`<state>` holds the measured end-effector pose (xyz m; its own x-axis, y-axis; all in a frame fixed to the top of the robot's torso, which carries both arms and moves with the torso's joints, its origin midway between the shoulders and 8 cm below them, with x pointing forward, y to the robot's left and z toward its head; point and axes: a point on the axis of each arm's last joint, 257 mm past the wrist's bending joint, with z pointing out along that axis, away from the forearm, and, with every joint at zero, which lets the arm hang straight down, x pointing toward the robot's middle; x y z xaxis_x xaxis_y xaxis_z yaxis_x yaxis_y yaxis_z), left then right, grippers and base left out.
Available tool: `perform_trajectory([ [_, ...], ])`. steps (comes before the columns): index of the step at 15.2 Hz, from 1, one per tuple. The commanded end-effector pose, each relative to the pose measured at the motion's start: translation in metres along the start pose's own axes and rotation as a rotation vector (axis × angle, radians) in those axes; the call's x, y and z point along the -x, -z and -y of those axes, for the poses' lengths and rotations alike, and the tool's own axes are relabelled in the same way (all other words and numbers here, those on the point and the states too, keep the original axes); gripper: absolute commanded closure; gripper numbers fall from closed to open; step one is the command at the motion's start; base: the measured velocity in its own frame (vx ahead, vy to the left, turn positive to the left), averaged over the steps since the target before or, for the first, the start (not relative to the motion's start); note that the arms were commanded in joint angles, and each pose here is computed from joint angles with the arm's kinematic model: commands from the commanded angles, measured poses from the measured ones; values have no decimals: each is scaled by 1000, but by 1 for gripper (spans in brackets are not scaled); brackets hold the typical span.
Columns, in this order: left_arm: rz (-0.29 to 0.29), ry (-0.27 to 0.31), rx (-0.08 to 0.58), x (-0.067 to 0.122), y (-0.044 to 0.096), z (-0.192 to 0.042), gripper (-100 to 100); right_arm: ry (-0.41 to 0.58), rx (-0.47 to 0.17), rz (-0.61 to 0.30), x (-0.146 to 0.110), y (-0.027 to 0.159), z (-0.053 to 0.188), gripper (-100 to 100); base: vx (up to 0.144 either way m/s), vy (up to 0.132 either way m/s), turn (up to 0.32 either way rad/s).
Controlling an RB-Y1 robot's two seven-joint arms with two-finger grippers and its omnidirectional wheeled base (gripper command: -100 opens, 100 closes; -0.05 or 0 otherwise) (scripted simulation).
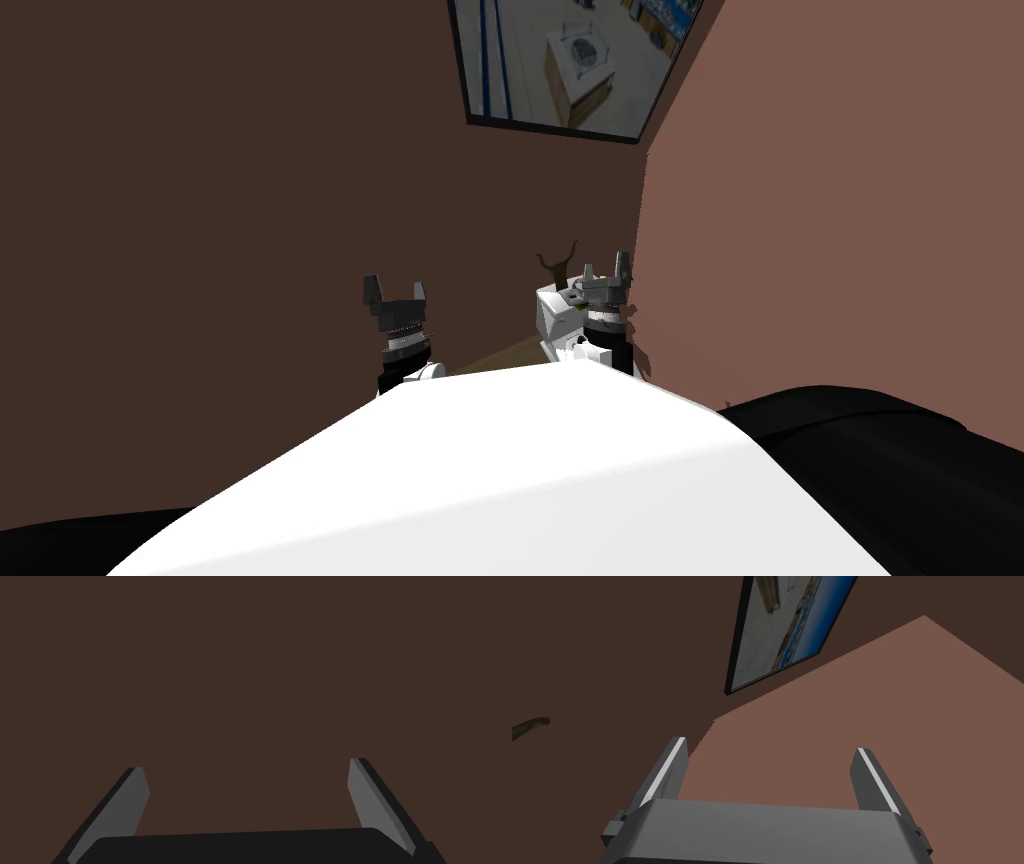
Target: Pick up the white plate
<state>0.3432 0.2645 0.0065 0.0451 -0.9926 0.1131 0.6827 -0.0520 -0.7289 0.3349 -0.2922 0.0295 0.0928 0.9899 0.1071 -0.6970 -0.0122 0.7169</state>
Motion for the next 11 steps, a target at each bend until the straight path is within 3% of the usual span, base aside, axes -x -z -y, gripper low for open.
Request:
perform_trajectory([
  [1, 0, 0, 0, 0, 0, 0, 0, 17, -5, -22, 1, 1, 4, -100, 2, 14, 54],
  [5, 0, 0, 0, 0, 0, 0, 0, 86, -18, -56, 19, 2, 22, -100, 9, 62, 119],
  [11, 0, 0, 0, 0, 0, 0, 0, 155, -15, -37, 52, 1, 37, -100, 17, 74, 100],
])
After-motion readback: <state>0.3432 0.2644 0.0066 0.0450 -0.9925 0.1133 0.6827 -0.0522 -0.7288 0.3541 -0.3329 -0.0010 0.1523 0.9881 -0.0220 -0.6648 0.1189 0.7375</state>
